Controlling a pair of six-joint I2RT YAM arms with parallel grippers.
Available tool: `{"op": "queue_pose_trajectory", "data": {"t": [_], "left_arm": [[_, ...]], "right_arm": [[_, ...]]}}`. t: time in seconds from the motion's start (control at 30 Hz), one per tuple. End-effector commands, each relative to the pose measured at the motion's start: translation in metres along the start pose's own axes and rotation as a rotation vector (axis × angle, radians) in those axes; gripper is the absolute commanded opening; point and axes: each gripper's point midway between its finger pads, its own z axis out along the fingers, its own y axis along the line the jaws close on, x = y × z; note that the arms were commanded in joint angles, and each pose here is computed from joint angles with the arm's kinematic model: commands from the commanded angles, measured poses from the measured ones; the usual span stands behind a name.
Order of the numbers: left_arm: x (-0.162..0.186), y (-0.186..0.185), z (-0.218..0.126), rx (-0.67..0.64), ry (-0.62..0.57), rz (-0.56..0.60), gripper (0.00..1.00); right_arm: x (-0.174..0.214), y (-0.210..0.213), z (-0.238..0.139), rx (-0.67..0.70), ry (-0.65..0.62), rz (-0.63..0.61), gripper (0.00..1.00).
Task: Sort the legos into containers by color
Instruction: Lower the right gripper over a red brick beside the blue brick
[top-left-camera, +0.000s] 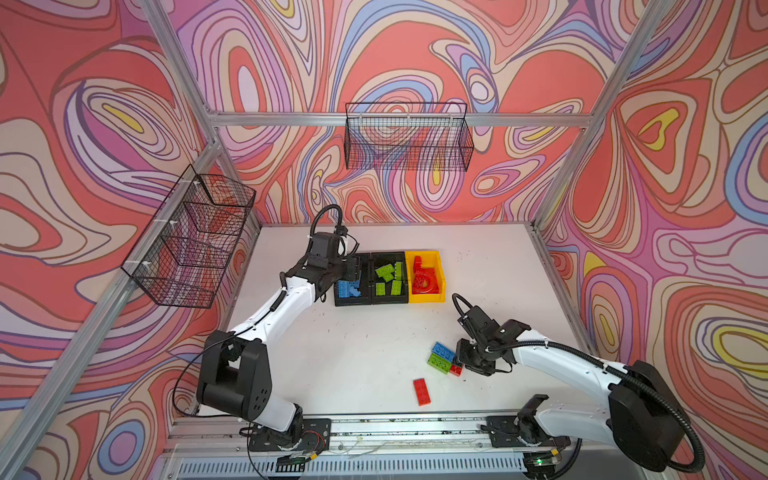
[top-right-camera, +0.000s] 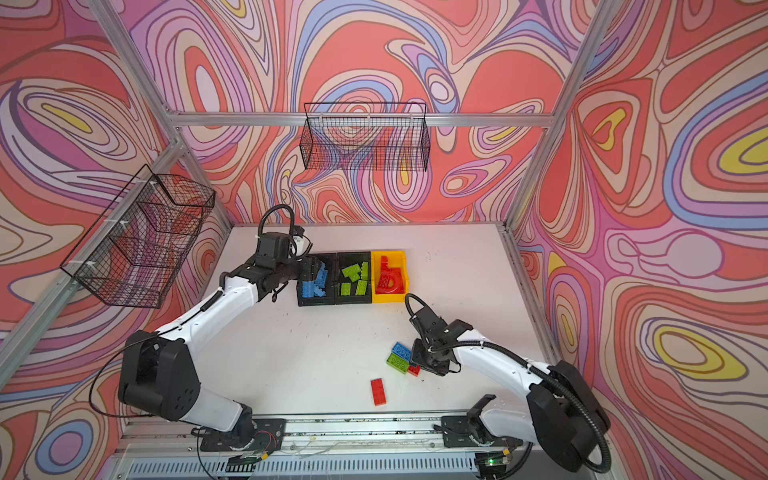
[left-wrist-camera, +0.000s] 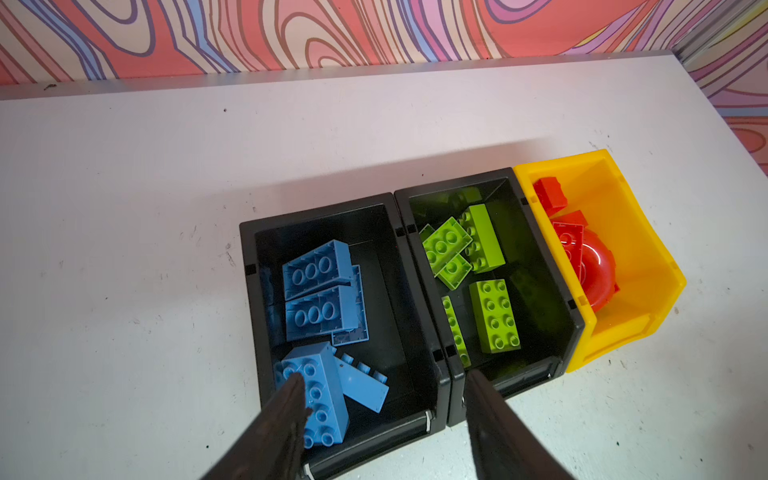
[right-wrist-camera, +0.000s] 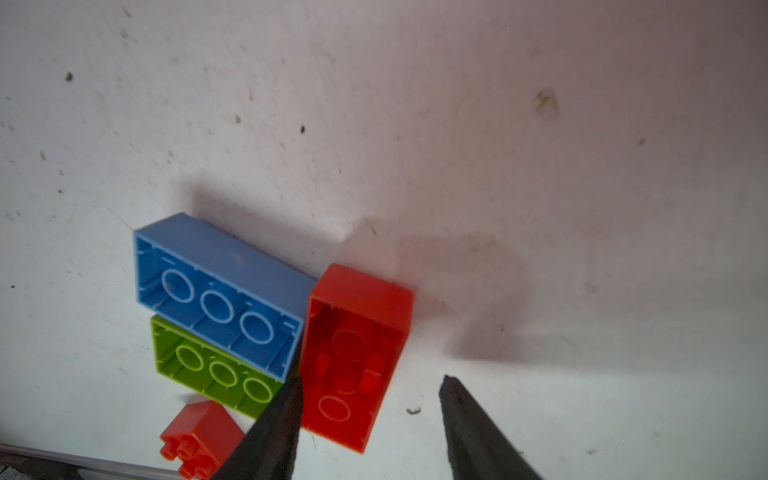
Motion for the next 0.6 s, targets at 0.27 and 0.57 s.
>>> {"op": "queue_pose_trajectory", "data": {"t": [0.27,0.57], "left_arm": [[-0.009,-0.001,-0.007,0.012,-0.036,-0.007,0.62],[-0.009,-0.001,-0.008,0.011,-0.039,-0.006,0.62]], "right_arm": [[-0.007,-0.010,0.007,0.047,-0.051,0.057,0.45],[-0.016,-0.007,-0.001,0.042,-0.099,0.076,0.38]]}}
